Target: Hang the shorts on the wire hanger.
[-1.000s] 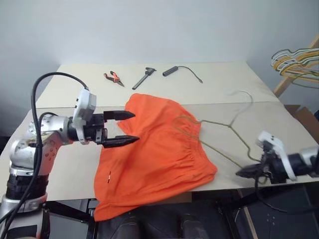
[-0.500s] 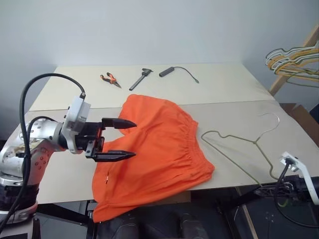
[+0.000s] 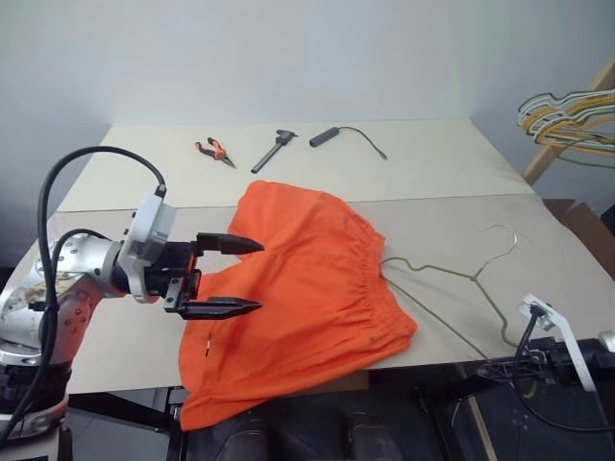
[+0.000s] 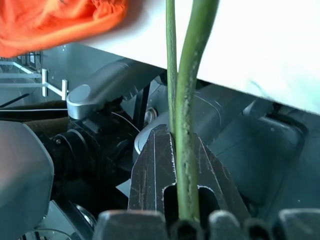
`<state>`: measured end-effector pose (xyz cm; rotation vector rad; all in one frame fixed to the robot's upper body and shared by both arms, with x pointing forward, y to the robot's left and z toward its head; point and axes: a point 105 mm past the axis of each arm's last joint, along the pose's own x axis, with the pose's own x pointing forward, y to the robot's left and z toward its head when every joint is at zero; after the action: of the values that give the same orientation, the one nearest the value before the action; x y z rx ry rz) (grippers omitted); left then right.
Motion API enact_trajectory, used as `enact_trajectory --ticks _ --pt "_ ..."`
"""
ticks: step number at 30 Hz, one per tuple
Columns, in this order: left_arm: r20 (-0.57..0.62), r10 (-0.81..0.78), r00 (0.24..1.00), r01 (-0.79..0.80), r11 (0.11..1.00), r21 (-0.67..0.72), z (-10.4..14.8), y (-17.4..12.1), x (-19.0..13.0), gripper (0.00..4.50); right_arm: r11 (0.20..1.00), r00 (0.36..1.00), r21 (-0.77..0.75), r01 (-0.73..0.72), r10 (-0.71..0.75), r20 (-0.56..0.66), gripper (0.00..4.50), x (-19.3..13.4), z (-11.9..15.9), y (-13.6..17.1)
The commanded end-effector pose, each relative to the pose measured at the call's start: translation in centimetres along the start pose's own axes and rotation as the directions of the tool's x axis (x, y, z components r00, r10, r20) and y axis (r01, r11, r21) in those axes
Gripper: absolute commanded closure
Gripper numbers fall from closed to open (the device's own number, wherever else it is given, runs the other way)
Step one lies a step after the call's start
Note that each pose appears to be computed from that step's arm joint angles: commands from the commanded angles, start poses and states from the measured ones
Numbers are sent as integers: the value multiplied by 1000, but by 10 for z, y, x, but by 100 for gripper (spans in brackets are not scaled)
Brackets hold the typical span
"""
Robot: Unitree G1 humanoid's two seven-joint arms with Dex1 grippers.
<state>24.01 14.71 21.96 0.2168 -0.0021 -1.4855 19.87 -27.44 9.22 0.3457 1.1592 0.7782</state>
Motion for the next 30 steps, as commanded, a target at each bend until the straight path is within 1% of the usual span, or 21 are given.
enact_trajectory --ticks 1,5,8,11,19,23,27,30 --pt "4 3 1000 -3 999 49 9 -3 -2 1 999 999 -40 -33 34 31 450 -3 11 7" --pt "2 8 1000 -8 999 50 9 -2 -3 1 997 997 -46 -62 64 37 450 -1 15 10" --pt "-2 12 1000 -12 999 50 8 -2 -4 1 993 994 -52 -105 105 -6 450 3 10 17" --pt "-5 17 1000 -17 998 52 8 -1 -5 1 992 992 -39 -120 119 -31 450 12 8 15" --pt "-24 29 999 -28 998 63 9 -1 -9 1 994 993 3 -106 106 51 450 33 34 -1" --pt "-30 37 999 -35 997 66 9 -1 -11 1 989 988 -8 -145 145 60 450 39 40 3" --pt "-40 47 998 -44 996 72 8 -2 -12 1 973 971 -23 -230 231 57 450 47 48 19" --pt "-41 53 998 -49 996 76 9 -1 -13 1 976 974 2 -219 218 57 450 59 53 13"
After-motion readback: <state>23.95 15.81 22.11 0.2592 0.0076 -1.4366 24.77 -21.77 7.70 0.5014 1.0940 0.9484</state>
